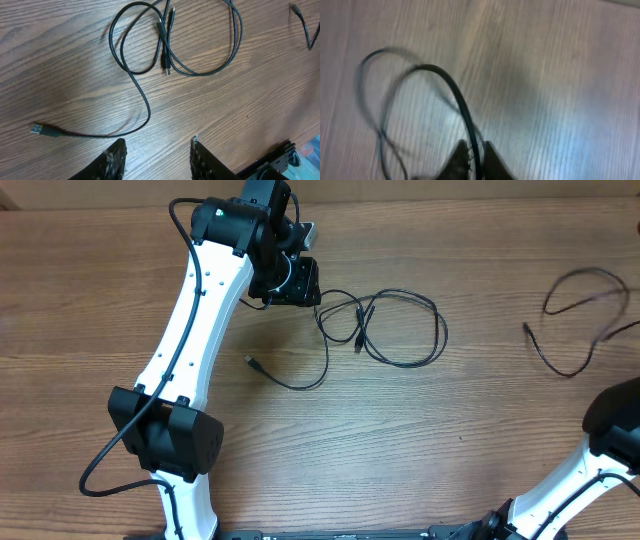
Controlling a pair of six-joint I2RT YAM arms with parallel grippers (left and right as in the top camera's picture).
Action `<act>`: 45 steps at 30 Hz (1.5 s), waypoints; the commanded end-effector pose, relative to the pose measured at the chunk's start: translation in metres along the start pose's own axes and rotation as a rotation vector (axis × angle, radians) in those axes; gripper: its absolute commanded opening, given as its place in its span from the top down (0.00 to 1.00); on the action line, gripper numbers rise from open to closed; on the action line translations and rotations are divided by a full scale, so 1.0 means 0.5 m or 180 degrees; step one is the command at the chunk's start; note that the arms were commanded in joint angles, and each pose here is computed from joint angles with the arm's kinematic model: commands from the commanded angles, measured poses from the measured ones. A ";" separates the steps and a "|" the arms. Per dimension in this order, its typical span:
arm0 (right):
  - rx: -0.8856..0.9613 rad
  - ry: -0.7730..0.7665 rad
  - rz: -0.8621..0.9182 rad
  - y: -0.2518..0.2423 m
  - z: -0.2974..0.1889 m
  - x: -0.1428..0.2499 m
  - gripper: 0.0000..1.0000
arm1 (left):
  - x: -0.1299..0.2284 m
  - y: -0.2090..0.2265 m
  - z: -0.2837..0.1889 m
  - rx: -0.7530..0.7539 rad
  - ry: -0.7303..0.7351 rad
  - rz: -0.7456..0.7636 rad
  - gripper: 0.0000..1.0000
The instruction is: Untangle cables
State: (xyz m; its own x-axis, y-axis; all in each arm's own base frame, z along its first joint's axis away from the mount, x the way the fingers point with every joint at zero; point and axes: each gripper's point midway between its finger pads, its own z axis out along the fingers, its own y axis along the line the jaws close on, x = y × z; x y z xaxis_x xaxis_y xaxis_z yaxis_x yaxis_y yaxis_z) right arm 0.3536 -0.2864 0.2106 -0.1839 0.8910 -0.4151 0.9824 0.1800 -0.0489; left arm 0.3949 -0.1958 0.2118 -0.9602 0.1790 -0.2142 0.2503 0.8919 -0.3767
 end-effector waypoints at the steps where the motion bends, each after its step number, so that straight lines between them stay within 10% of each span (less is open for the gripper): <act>1: -0.0274 0.0120 -0.0198 0.036 -0.008 0.016 0.48 | 0.000 -0.002 0.004 -0.0019 0.0008 0.0044 0.58; 4: -0.0439 0.0250 -0.0301 0.060 -0.014 0.038 0.16 | 0.001 -0.002 0.004 -0.0021 0.0013 0.0042 0.58; 12: -0.1761 0.0987 -0.2005 0.186 -0.098 0.209 0.11 | -0.001 0.043 0.000 -0.0435 -0.0014 -0.0014 0.60; 21: -0.1713 0.1295 -0.2971 0.206 -0.164 0.385 0.10 | 0.022 0.133 -0.025 -0.1139 -0.0001 -0.0666 0.53; 29: -0.1460 0.1455 -0.3018 0.185 -0.200 0.482 0.04 | 0.028 0.128 -0.023 -0.1073 0.0054 -0.0642 0.30; 45: -0.1754 0.0882 -0.2990 0.021 -0.340 0.474 0.02 | 0.038 0.032 0.101 -0.0589 0.0199 -0.0091 0.28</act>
State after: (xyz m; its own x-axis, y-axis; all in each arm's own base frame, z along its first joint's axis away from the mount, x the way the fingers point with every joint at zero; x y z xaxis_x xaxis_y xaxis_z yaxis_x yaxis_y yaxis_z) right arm 0.3248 -0.0025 0.2597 -0.9192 0.3524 -0.1756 0.3164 0.9266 0.2031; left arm 0.3974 -0.1824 0.1729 -0.9768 0.1167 -0.1794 0.1508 0.9701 -0.1900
